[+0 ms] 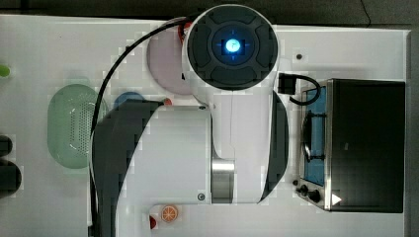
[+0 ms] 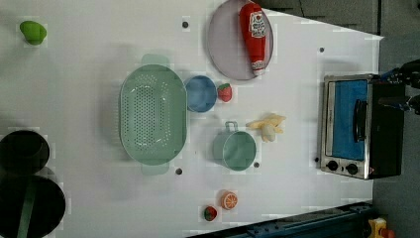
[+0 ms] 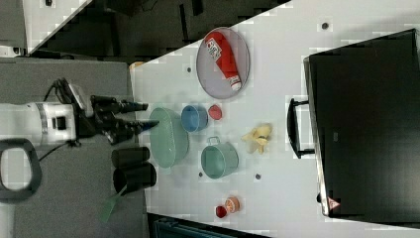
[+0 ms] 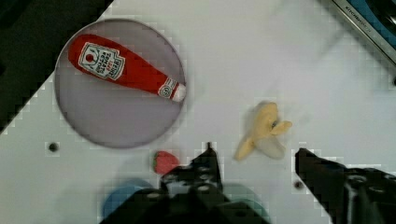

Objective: Pick banana from table and place on oven.

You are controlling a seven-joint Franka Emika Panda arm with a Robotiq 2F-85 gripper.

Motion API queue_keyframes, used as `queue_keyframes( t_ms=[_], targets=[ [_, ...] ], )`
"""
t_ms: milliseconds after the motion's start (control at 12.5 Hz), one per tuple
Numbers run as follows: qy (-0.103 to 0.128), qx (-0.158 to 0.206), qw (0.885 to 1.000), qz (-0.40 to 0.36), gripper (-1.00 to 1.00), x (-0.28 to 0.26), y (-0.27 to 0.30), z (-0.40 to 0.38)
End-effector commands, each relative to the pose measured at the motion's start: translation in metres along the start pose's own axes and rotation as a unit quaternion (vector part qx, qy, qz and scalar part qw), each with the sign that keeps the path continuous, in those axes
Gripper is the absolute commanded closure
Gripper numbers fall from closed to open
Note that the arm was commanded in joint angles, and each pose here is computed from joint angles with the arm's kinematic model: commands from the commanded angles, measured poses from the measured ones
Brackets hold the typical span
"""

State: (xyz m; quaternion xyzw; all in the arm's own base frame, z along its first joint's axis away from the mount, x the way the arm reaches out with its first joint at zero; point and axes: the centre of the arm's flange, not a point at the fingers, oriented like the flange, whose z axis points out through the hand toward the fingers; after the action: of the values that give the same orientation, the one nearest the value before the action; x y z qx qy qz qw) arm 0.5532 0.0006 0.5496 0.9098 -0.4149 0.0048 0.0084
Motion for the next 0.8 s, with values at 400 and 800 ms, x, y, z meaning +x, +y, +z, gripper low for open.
queue_keyframes(
  t_ms=[400,800],
  targets=[
    [-0.001,0.011,0.999,0.034,-1.0,-0.081,0.128,-0.074],
    [-0.033,-0.028,0.999,0.033,-1.0,-0.053,0.095,0.005]
  ],
)
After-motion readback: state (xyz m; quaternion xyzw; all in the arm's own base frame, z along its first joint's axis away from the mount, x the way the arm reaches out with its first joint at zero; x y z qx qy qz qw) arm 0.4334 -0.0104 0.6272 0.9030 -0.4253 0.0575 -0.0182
